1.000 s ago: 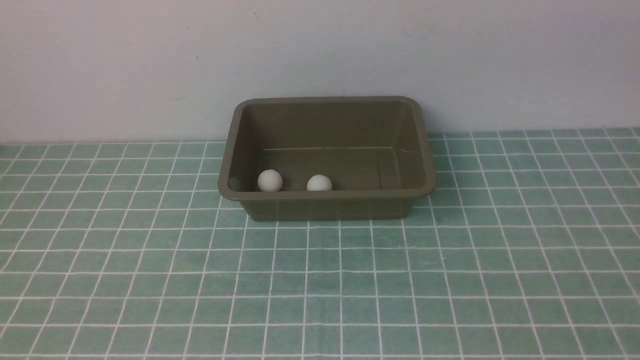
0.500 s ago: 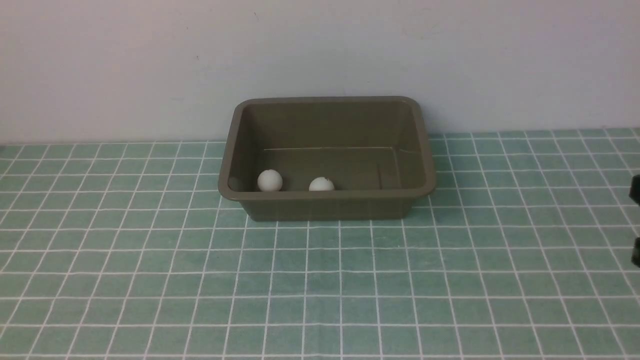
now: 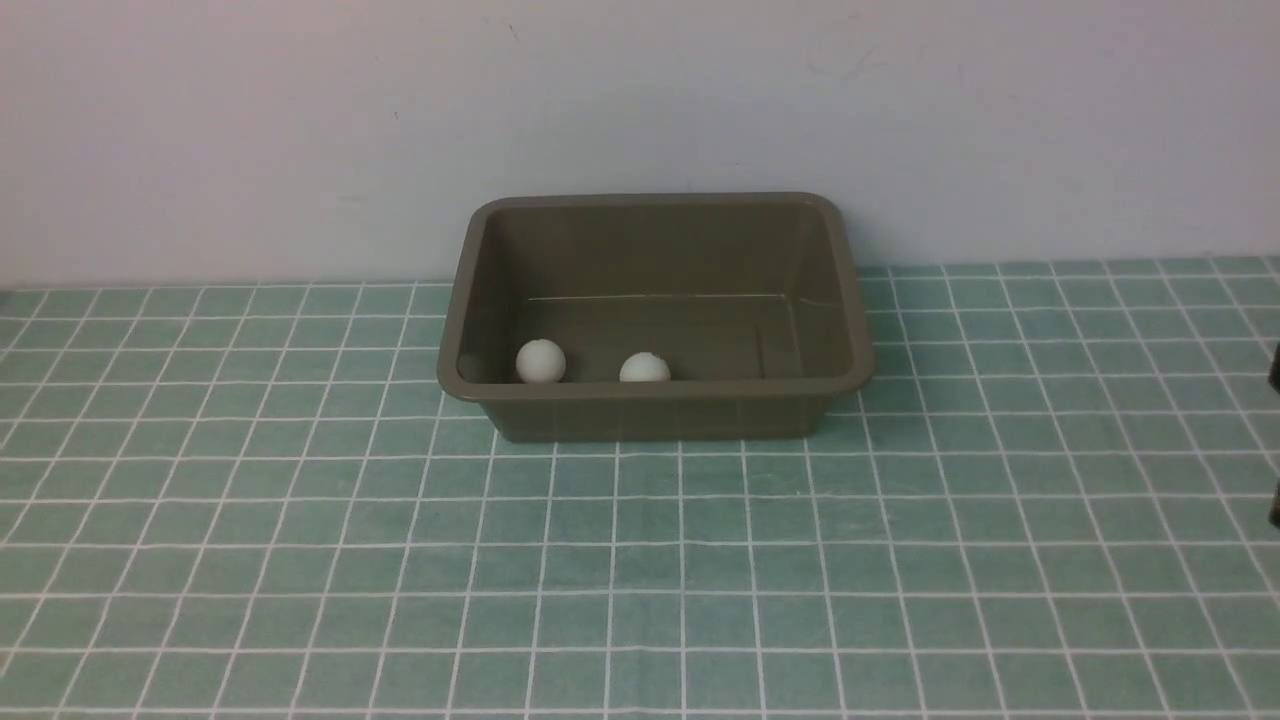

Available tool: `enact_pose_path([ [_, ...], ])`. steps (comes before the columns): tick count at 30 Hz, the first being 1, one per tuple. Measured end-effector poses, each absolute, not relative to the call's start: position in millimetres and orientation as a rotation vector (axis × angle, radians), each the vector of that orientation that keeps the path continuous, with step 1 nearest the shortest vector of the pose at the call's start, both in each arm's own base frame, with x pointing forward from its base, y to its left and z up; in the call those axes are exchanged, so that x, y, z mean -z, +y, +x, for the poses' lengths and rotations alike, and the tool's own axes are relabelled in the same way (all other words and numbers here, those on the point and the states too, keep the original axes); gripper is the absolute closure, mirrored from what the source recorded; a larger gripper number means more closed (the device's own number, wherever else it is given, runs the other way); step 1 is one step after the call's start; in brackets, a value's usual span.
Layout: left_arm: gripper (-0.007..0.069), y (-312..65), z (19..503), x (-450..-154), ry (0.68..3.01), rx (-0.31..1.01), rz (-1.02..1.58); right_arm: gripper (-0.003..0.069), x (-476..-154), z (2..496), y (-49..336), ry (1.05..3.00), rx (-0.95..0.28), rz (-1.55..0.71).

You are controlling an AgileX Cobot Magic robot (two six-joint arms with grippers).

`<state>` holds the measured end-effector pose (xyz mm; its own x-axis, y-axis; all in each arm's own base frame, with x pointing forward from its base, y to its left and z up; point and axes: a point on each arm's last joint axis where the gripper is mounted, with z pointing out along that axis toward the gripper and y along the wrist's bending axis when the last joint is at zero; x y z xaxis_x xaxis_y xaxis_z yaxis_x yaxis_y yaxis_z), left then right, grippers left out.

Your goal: Put the table tennis balls in the box on the green coffee tablecloth.

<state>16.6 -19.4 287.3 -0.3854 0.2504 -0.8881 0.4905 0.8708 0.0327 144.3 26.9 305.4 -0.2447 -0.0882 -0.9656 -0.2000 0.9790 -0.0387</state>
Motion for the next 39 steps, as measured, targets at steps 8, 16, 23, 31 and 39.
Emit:
enact_pose_path([
  [8,0.0629,-12.7,22.8,-294.3,1.925,0.099,0.334,0.0675,-305.4,144.3,26.9,1.820,-0.107,-0.211],
  [16,0.0629,-5.2,32.0,-263.6,1.717,-0.053,0.120,0.0675,-305.4,144.3,26.9,1.820,-0.107,-0.211],
  [23,0.0629,-2.8,49.0,-196.0,1.837,-0.059,0.099,0.0675,-305.4,144.3,26.9,1.820,-0.107,-0.211],
  [31,0.0629,-1.1,54.4,-177.2,1.799,-0.073,0.081,0.0675,-305.2,144.3,26.9,1.821,-0.107,-0.211],
  [39,0.0629,-1.0,54.5,-177.7,1.794,-0.074,0.081,0.0675,-305.1,144.3,26.9,1.821,-0.107,-0.211],
])
